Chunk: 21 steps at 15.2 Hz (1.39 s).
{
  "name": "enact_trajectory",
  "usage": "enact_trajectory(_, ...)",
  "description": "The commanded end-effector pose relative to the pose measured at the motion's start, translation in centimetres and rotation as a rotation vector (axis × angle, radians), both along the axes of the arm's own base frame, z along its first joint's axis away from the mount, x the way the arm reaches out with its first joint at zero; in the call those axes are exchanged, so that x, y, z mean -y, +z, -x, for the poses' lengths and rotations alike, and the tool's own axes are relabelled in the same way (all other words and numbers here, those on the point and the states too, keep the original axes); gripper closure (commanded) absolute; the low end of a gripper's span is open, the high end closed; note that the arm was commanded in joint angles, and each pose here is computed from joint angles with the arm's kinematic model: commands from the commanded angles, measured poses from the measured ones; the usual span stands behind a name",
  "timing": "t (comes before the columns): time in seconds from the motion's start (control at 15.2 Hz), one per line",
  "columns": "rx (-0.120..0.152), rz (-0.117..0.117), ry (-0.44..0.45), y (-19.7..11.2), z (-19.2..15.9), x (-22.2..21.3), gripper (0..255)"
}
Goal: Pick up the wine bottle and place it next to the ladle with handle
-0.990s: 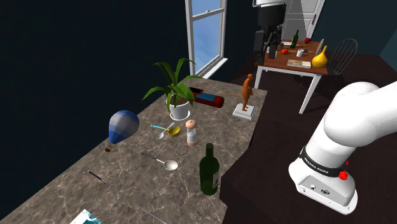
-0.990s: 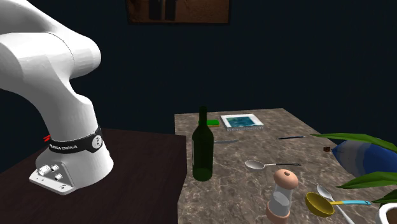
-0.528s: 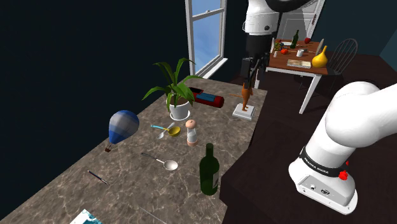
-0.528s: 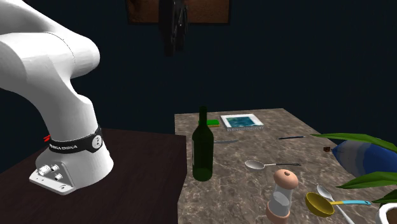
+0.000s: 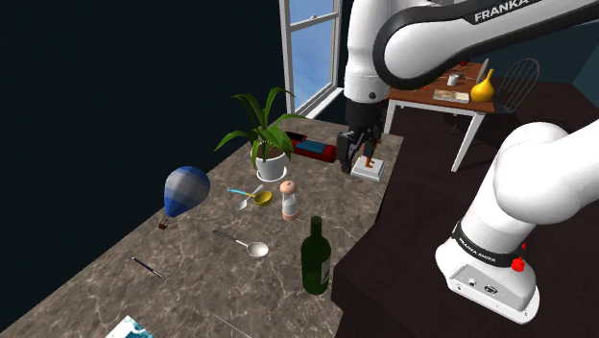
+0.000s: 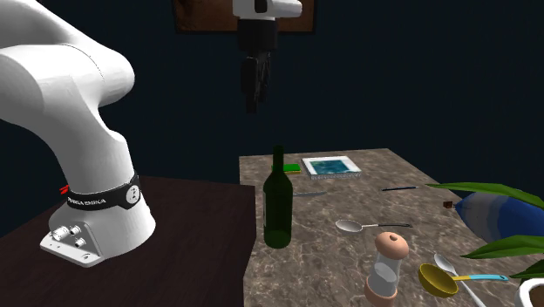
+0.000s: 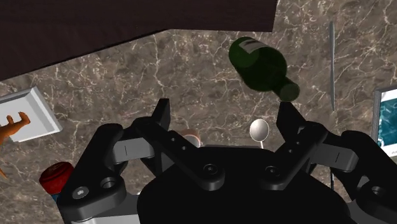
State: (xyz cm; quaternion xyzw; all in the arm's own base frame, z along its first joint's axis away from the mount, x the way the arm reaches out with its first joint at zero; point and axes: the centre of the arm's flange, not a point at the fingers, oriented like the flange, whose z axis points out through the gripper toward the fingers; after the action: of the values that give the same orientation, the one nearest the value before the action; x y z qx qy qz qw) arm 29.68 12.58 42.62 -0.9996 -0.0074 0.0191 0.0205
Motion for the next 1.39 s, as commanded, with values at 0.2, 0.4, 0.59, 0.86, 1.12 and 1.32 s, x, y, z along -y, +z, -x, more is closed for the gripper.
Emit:
enact_trajectory(0.2, 0.038, 0.000, -0.014, -4.9, -0.3, -4.4, 0)
enact_trajectory(0.4, 0.059, 0.001, -0.021, -7.8, -0.6, -7.0, 0)
enact_trajectory(0.59, 0.079, 0.002, -0.028, -10.7, -1.0, -9.5, 0)
enact_trajectory(0.86, 0.092, 0.003, -0.032, -13.5, -1.4, -11.1, 0)
enact_trajectory(1.12, 0.092, 0.003, -0.032, -15.6, -1.5, -11.2, 0)
enact_trajectory(1.32, 0.092, 0.003, -0.032, -16.5, -1.5, -11.2, 0)
